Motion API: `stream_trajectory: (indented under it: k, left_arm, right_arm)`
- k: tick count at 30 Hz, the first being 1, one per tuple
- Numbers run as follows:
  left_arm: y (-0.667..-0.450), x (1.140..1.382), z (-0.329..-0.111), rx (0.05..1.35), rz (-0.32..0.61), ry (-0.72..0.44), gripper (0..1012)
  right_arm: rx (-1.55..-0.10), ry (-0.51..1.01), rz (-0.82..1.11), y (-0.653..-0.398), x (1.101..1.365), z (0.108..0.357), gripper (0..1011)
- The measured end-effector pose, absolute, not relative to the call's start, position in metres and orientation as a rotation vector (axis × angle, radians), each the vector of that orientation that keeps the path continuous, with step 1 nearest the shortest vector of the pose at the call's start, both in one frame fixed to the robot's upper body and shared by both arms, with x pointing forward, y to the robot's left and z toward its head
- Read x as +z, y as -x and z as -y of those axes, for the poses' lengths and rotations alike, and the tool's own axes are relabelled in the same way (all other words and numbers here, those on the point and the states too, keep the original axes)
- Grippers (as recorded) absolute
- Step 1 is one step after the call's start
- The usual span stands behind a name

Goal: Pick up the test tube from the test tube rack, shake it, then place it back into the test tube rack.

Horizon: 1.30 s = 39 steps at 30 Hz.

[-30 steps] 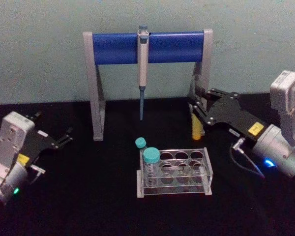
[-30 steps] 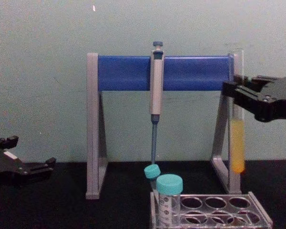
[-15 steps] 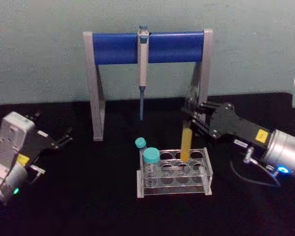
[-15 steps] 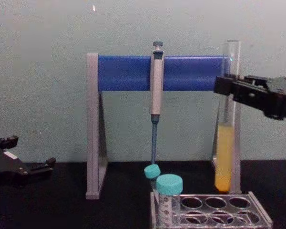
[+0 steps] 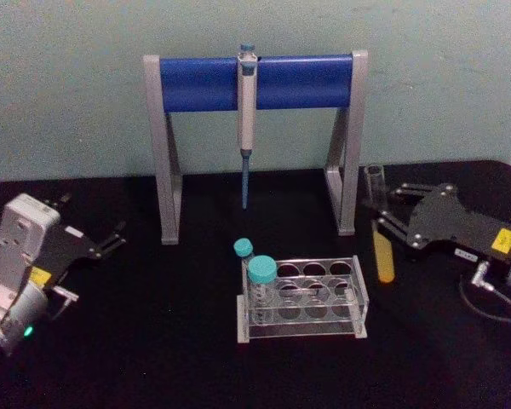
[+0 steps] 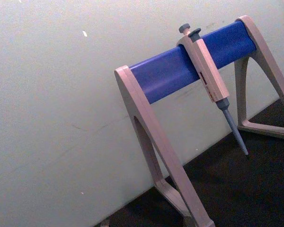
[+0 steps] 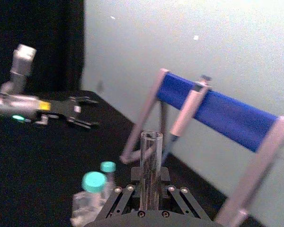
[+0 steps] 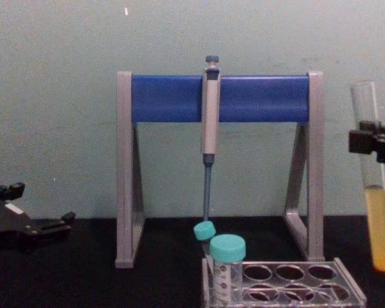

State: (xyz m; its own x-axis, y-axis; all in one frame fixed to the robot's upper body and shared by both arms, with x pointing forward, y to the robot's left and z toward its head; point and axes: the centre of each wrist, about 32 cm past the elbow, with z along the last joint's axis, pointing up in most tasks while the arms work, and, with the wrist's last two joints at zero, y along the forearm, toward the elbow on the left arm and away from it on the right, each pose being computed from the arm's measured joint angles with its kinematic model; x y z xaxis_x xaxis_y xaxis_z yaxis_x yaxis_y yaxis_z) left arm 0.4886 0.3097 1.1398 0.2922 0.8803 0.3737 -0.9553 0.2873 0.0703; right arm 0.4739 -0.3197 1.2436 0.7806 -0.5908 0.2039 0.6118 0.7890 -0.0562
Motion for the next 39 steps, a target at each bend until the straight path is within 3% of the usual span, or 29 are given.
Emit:
stream_trajectory:
  k: [6, 16, 29, 39]
  left_arm:
    - [-0.489, 1.14, -0.31, 1.248, 0.285, -0.304, 1001]
    - [-0.489, 1.14, -0.31, 1.248, 0.285, -0.304, 1001]
    - [-0.489, 1.14, -0.31, 1.248, 0.285, -0.304, 1001]
    - [-0.489, 1.14, -0.31, 1.248, 0.285, -0.304, 1001]
  right_arm:
    - [-0.742, 0.121, 0.243, -0.475, 1.241, 0.315, 232]
    - [-0.799, -0.005, 0.24, -0.497, 1.227, 0.292, 230]
    - [-0.613, -0.127, 0.135, -0.509, 1.218, 0.271, 232]
    - [-0.519, -0.112, 0.12, -0.502, 1.218, 0.286, 232]
